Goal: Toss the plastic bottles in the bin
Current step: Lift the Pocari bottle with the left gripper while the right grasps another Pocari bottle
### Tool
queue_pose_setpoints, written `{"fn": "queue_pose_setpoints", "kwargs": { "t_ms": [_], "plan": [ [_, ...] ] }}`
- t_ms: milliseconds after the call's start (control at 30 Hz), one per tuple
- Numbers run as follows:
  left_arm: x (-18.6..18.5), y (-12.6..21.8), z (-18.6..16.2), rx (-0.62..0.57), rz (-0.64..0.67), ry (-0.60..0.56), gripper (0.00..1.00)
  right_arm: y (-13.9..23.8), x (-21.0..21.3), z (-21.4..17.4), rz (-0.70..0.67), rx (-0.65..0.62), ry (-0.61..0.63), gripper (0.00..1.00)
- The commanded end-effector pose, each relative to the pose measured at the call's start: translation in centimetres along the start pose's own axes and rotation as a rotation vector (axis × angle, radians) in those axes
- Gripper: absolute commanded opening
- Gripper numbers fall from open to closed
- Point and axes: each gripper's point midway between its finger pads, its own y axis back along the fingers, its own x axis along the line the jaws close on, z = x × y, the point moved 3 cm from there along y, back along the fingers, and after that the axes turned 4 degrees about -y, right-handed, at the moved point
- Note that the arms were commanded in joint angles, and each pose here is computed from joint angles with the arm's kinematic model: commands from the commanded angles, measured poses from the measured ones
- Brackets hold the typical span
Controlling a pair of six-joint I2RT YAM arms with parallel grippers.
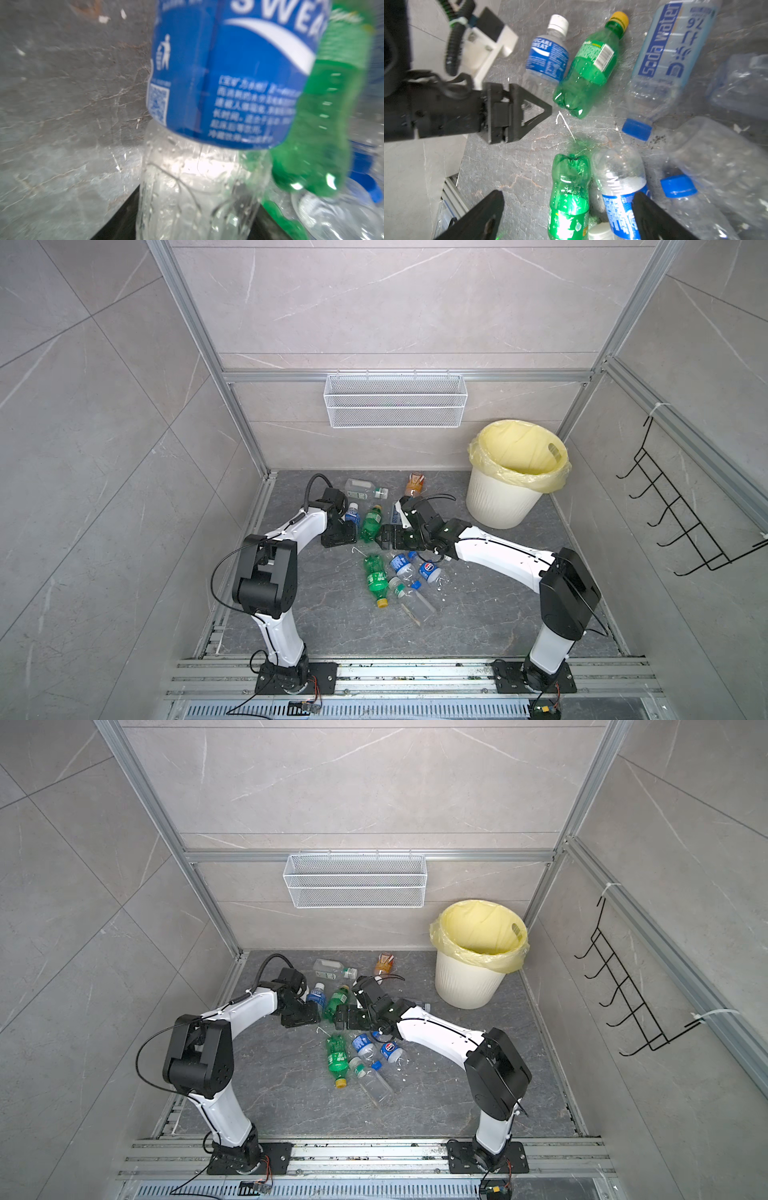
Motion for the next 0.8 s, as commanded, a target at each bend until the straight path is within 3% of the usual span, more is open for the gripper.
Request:
{"fn": "queue_pose_setpoints", "kwargs": {
  "t_ms": [0, 267, 767],
  "plan": [
    [-1.3, 3.3, 1.6, -0.141, -0.051, -0.043, 0.48, 1.8, 1.1, 1.9, 0.05, -0.038, -0.037, 0.99],
    [-4.5, 6.5, 2.2, -0.283, -0.262, -0.076, 0.48, 3.0, 0.6, 5.0, 0.067, -0.088, -0.095, 1.0],
    [-12.7, 9.3, -0.6, -0.327, -0.54, -0.308, 0.49, 3.9, 0.1, 8.3, 0.108, -0.141, -0.167, 0.96]
  ]
}}
